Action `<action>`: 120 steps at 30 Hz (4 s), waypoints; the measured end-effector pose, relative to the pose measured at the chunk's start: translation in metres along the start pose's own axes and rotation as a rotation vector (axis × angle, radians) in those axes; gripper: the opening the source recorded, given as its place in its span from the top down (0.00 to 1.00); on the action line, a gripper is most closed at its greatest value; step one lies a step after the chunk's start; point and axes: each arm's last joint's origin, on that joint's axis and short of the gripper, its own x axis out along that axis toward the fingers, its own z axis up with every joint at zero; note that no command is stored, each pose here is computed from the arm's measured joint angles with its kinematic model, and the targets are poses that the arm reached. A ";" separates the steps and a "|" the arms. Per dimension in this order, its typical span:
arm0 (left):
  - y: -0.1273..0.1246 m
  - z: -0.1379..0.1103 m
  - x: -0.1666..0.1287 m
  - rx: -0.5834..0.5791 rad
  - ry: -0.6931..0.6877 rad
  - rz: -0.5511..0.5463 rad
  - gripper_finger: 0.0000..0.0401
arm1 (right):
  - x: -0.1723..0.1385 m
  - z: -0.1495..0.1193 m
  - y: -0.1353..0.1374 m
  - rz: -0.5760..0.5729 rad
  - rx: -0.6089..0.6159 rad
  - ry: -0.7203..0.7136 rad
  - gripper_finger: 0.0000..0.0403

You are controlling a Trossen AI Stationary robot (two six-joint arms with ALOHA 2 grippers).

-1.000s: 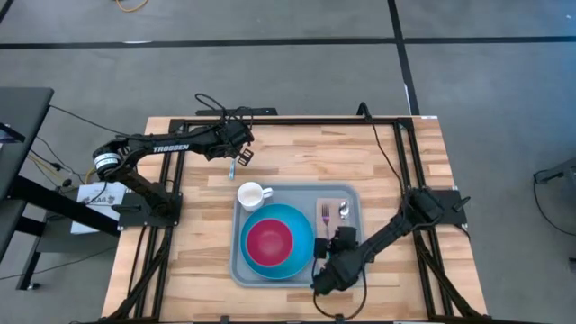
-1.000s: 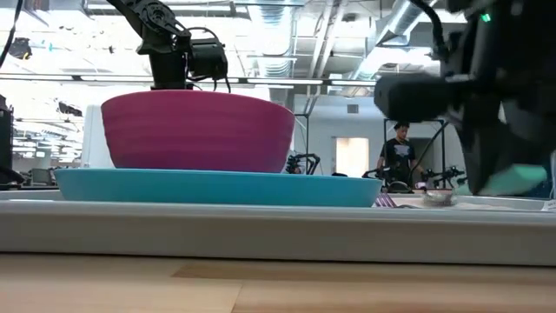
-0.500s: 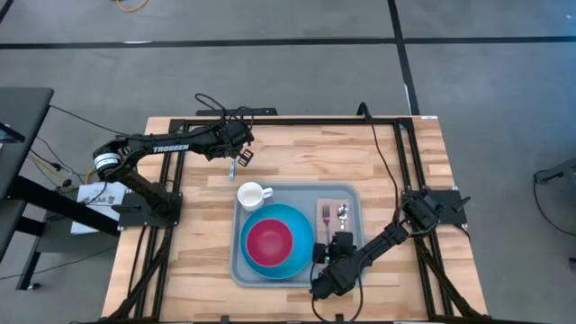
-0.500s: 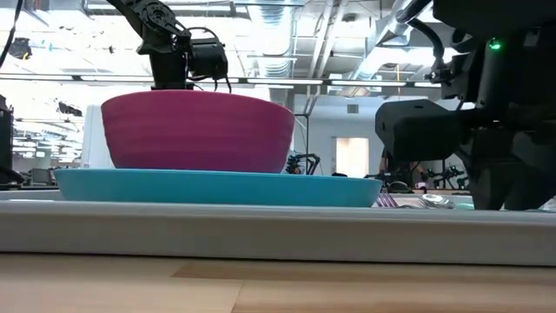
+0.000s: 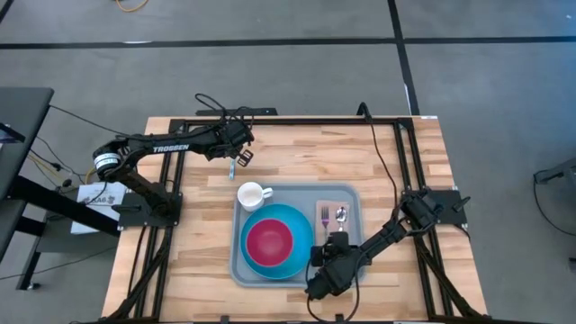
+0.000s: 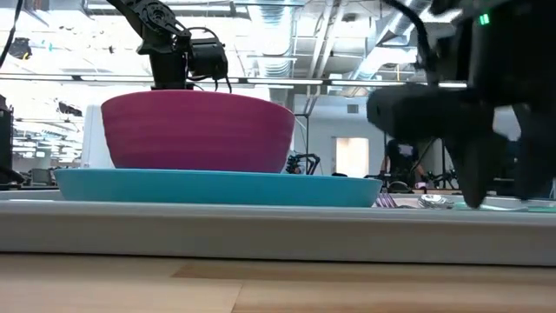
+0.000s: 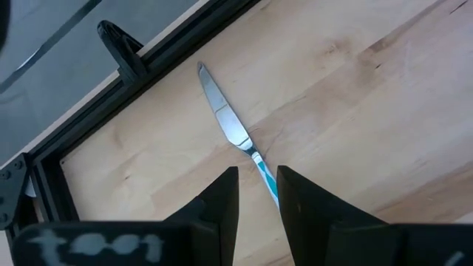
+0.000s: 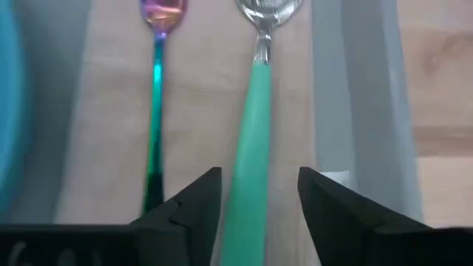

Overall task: Set up tray
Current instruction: Put the blue patterned knife on the gray napkin to the right of the purple fork

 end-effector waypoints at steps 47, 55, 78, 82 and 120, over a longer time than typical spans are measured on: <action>0.002 -0.097 -0.063 -0.042 0.057 0.060 0.80 | -0.018 0.111 -0.071 0.274 -0.197 -0.605 0.59; -0.014 -0.082 -0.062 0.059 -0.059 -0.095 0.80 | -0.017 0.114 -0.069 0.250 -0.237 -0.617 0.59; 0.010 -0.048 -0.049 -0.074 -0.058 -0.135 0.78 | -0.011 0.142 -0.064 0.169 -0.217 -0.646 0.60; 0.030 -0.035 -0.035 -0.166 0.004 -0.236 0.75 | -0.012 0.142 -0.064 0.174 -0.217 -0.663 0.60; 0.016 -0.018 0.100 -0.225 0.279 -0.153 0.73 | -0.010 0.146 -0.061 0.162 -0.219 -0.655 0.60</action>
